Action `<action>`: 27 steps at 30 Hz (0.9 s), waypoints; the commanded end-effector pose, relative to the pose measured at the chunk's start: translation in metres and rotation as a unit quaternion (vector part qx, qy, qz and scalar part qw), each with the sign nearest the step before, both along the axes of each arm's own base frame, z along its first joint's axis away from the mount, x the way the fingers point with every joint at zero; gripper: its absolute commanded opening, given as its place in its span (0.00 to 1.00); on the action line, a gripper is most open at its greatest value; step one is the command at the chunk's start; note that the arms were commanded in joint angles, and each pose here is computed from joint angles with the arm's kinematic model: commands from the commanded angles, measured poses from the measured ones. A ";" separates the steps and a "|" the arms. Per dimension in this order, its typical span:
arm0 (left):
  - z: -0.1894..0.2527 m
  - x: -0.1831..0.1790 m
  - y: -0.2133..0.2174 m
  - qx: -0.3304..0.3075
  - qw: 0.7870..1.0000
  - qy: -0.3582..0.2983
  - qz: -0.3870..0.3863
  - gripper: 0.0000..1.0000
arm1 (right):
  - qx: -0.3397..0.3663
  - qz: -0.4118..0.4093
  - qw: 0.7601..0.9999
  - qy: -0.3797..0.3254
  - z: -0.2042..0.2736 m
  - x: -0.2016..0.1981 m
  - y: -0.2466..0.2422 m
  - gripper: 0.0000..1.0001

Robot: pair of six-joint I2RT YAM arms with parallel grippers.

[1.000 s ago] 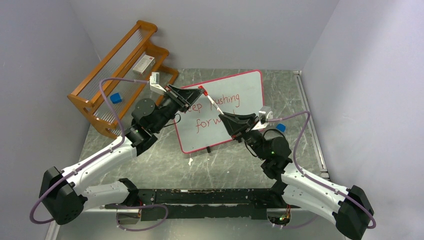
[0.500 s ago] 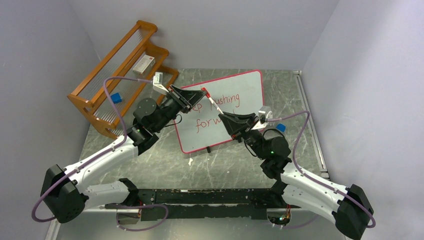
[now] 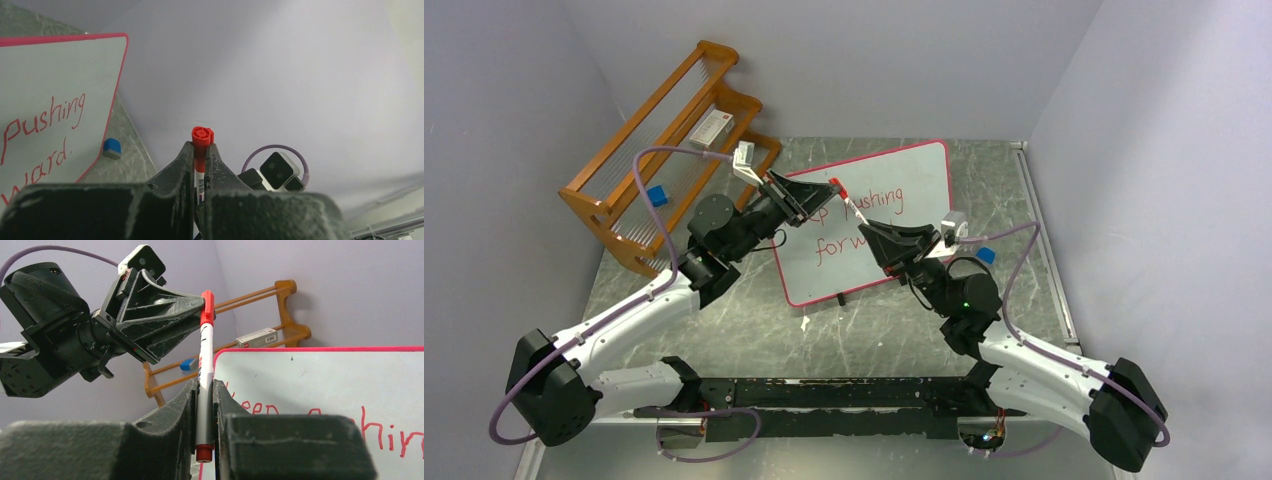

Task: Write a sentence on the whiteboard
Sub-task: Insert the whiteboard marker without the cap into the pen cap.

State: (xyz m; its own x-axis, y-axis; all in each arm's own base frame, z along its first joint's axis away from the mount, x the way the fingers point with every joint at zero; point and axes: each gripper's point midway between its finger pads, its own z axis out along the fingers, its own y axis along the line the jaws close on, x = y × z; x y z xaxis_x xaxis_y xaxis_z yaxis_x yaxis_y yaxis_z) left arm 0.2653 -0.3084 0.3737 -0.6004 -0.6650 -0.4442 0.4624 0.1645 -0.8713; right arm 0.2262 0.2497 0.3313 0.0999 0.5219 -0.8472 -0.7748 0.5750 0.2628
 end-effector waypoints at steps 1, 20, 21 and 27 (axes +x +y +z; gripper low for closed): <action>0.003 -0.016 -0.010 0.032 0.997 -0.042 -0.049 0.05 | 0.061 0.001 0.997 -0.043 0.032 -0.009 -0.010 0.00; 0.052 -0.027 -0.002 0.052 0.976 -0.191 -0.088 0.66 | 0.097 0.038 0.994 -0.022 0.024 -0.023 -0.014 0.00; 0.052 -0.027 -0.005 0.047 0.976 -0.190 -0.097 0.67 | 0.102 0.041 0.994 -0.022 0.025 -0.024 -0.014 0.00; 0.050 -0.025 -0.008 0.035 0.976 -0.186 -0.106 0.66 | 0.110 0.062 0.992 -0.023 0.028 -0.029 -0.011 0.00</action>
State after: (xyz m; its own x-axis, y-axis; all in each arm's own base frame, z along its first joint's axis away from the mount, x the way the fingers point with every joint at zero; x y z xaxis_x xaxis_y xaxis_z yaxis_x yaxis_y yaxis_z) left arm 0.2473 -0.3183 0.4016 -0.5378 -0.4893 -0.6865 0.7249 0.1474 -0.6729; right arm 0.2073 0.2401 0.3480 0.0607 0.6682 -0.7415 -0.8197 0.4573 0.3449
